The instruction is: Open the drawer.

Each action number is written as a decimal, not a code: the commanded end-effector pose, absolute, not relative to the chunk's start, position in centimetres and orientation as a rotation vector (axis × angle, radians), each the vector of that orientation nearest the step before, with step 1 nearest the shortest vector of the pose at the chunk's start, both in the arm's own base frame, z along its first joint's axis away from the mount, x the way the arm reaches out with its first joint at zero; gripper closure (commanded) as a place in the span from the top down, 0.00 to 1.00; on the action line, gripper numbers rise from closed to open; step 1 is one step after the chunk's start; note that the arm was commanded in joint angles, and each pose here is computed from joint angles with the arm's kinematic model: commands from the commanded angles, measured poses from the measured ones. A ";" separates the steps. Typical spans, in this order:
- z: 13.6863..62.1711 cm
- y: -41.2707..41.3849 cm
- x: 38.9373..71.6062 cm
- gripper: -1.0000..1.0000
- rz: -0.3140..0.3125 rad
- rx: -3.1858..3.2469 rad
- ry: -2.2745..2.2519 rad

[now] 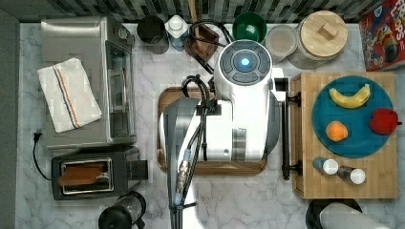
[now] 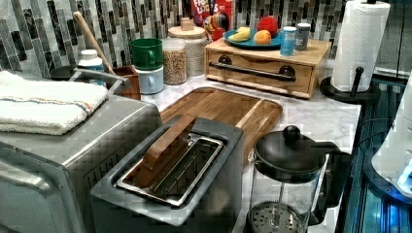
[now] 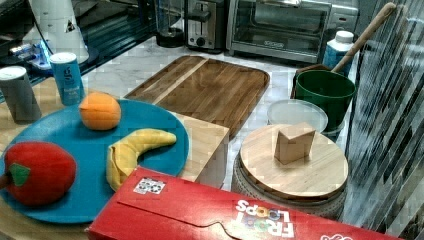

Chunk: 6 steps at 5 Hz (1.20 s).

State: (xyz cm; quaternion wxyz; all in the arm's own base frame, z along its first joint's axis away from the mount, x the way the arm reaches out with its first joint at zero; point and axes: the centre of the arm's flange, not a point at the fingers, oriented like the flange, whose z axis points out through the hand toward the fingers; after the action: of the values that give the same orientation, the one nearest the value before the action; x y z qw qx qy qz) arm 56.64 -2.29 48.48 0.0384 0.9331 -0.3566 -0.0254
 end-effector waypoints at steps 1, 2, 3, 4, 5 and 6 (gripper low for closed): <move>48.4 -2.3 56.7 1.00 -0.078 2.862 -1.092; 47.8 -3.1 56.3 1.00 -0.106 2.927 -1.007; 46.7 -3.4 55.4 1.00 -0.098 2.974 -0.760; 45.1 -4.7 54.9 1.00 -0.118 3.008 -0.439; 44.3 -5.9 54.2 1.00 -0.103 3.029 -0.239; 43.4 -7.3 53.8 1.00 -0.091 3.017 -0.056</move>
State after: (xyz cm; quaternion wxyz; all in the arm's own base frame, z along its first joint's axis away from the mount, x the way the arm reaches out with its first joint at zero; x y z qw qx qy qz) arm 54.97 -5.21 43.15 0.0511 0.9976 -0.0350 -0.0312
